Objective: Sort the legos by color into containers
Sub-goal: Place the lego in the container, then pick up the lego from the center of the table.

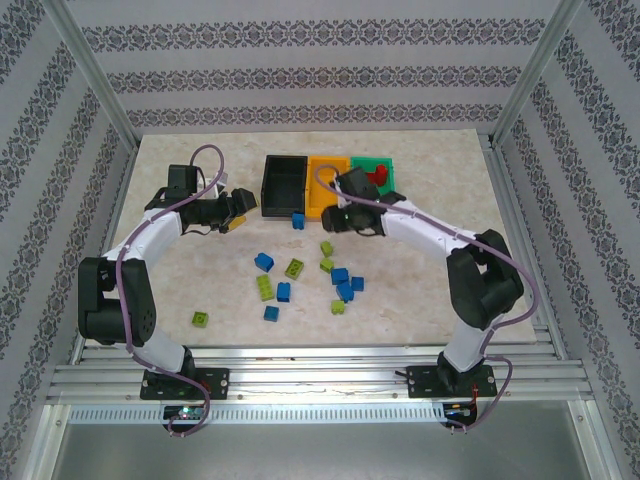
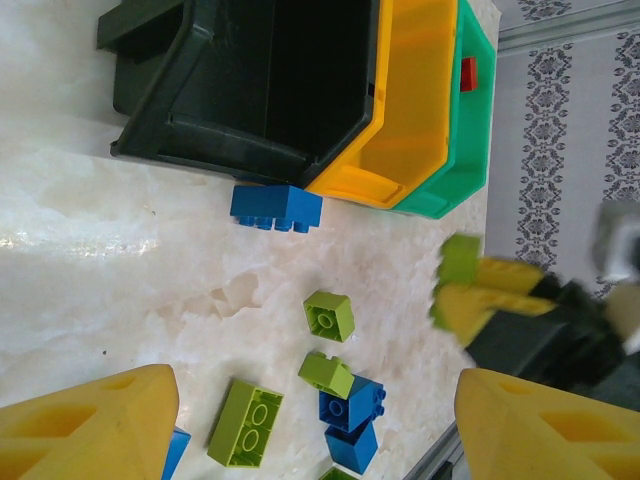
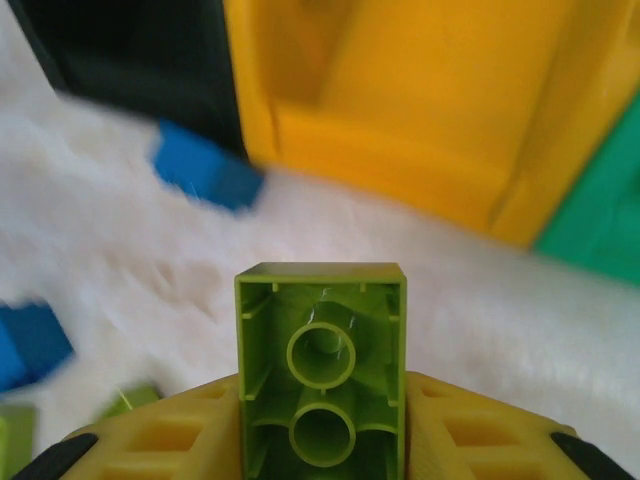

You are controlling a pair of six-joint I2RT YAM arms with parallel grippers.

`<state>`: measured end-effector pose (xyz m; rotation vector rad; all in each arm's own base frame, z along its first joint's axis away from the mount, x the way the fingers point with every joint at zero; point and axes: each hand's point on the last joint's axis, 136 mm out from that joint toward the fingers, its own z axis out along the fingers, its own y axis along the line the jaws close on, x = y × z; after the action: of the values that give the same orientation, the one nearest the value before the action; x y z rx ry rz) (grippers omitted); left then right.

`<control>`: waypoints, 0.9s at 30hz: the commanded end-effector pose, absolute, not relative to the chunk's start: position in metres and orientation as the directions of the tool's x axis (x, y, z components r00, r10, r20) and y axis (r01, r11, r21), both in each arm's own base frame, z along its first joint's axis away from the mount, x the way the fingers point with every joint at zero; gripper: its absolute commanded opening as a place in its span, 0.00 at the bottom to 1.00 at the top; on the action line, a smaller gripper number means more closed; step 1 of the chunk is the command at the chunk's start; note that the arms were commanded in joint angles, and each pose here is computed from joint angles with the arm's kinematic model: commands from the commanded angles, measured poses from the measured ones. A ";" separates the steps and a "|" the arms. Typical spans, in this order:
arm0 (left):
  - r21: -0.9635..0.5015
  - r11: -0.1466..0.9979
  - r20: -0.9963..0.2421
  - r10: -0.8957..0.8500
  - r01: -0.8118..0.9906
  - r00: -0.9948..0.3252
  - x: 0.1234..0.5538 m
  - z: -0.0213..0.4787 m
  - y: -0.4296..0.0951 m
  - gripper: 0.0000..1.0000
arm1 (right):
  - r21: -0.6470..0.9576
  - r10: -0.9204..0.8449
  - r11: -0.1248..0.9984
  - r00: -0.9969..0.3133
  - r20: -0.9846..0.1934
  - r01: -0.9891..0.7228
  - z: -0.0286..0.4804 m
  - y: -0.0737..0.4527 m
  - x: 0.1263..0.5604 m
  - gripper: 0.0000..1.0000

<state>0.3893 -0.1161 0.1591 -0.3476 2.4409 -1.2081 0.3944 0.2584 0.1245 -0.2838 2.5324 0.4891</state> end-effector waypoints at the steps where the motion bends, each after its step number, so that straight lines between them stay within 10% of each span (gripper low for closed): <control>1: -0.796 0.603 -0.238 -0.381 -0.046 -0.893 0.390 0.158 -0.111 0.73 | 0.284 -0.097 0.911 -0.824 -0.558 -0.299 0.136 0.261 0.424 0.38; 10: -0.795 0.604 -0.236 -0.379 -0.046 -0.895 0.389 0.157 -0.111 0.73 | 0.289 -0.063 0.916 -0.814 -0.578 -0.276 0.158 0.257 0.479 0.48; 27: -0.799 0.601 -0.251 -0.384 -0.034 -0.888 0.390 0.163 -0.110 0.74 | 0.279 -0.188 0.899 -0.871 -0.453 -0.339 0.089 0.267 0.347 0.48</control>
<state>0.3894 -0.1161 0.1581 -0.3437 2.4429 -1.2070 0.3516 0.2719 0.0962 -0.4279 2.6394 0.4912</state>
